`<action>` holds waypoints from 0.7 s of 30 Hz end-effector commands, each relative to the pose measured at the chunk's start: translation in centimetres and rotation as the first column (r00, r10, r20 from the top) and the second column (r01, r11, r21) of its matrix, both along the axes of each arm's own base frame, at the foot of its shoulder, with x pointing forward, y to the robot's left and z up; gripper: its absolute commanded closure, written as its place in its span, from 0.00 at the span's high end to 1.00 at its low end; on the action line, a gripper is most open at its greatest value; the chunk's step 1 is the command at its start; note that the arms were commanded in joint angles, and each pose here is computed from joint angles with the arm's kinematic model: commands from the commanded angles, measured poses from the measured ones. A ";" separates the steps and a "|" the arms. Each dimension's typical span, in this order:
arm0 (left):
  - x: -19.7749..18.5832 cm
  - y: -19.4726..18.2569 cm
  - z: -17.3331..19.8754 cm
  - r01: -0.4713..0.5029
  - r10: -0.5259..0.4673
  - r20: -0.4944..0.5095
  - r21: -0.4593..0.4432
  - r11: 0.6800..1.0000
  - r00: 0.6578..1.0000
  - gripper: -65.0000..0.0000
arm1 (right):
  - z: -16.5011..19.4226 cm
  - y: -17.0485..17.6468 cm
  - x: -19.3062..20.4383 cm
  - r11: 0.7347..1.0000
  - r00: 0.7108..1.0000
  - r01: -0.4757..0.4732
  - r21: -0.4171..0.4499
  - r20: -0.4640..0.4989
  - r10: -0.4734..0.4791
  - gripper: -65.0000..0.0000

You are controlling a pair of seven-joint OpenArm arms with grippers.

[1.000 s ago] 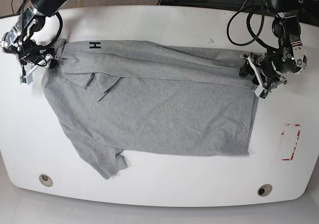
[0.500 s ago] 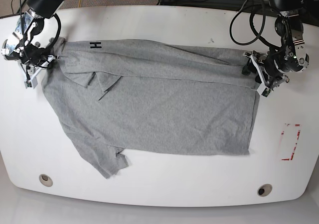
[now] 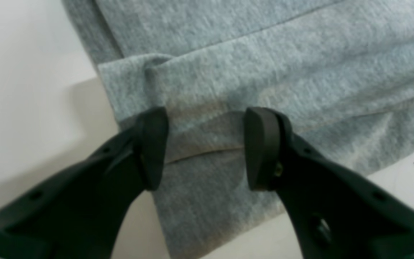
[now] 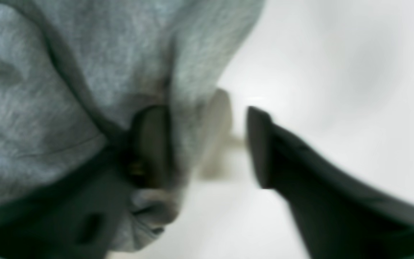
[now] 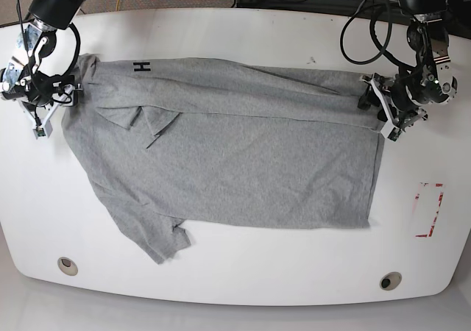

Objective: Layout the t-shirt on the table in an organized manner, then fold the t-shirt properly
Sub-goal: 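Pull the held shirt edge with both grippers to straighten it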

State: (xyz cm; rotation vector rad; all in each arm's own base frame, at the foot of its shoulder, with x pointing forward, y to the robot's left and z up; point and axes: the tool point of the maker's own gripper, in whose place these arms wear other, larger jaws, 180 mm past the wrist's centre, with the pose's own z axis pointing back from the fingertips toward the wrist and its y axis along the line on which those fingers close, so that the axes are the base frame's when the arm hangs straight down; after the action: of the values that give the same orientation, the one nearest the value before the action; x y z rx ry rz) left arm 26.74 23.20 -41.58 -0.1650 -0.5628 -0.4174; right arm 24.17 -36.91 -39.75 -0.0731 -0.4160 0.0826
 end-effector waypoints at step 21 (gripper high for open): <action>-0.5 0.7 -0.2 0.001 0.000 -0.027 0.037 0.999 1.000 0.49 | 6.0 2.1 -4.5 0.987 0.991 0.118 -0.108 0.071 -0.111 1.00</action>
State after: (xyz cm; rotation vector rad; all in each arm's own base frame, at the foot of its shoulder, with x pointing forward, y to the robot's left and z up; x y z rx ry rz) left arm 26.68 23.15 -41.60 -0.1676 -0.5626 -0.4159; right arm 19.68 -34.70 -34.22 -0.2001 -0.4543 -0.0083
